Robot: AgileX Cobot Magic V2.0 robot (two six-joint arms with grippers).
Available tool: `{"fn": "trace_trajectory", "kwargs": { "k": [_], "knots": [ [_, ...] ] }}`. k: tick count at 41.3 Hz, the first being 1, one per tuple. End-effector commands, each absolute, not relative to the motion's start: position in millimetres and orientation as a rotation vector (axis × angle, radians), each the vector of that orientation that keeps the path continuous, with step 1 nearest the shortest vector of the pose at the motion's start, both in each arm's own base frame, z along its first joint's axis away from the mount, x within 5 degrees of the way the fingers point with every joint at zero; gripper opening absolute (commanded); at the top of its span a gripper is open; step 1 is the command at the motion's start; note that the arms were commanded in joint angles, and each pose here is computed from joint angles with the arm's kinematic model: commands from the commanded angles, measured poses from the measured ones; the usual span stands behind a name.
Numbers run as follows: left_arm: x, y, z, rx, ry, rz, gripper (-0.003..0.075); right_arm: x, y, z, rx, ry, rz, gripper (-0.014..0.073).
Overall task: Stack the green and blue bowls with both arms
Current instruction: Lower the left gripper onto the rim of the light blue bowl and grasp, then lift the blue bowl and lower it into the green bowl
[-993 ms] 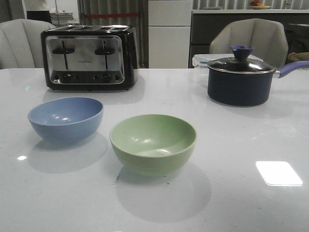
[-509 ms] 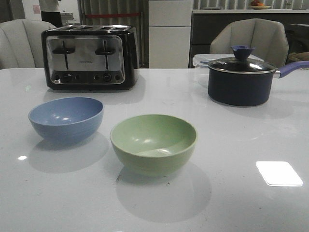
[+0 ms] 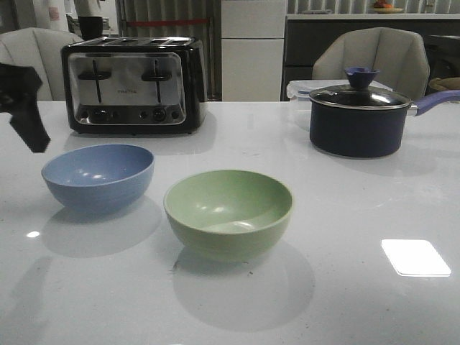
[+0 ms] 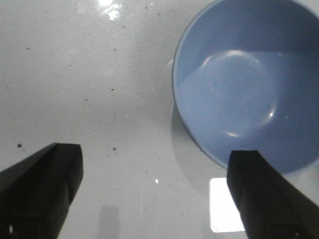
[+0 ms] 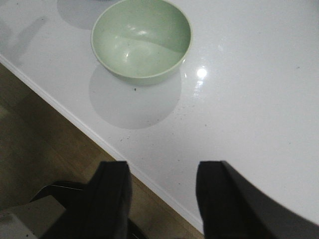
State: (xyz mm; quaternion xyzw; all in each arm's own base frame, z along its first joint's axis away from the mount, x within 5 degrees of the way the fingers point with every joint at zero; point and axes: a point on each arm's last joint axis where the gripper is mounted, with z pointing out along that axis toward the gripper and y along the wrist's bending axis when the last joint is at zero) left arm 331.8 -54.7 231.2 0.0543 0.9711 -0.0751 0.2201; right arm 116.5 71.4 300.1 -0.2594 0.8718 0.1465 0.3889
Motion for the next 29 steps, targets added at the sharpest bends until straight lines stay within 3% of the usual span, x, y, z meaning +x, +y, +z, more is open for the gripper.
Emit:
{"fn": "trace_trajectory", "kwargs": {
  "k": [1, 13, 29],
  "knots": [
    [355.1, -64.9, 238.1, 0.112, 2.614, -0.268, 0.0635, 119.5, 72.1, 313.5, -0.639, 2.128, 0.372, 0.0427],
    [388.5, -82.0, 213.8, 0.141, 2.637, -0.284, 0.061, 119.5, 72.1, 313.5, -0.639, 2.128, 0.372, 0.0427],
    [391.1, -82.2, 212.5, 0.161, 2.632, -0.263, 0.0188, 119.5, 72.1, 313.5, -0.639, 2.128, 0.372, 0.0427]
  ]
}}
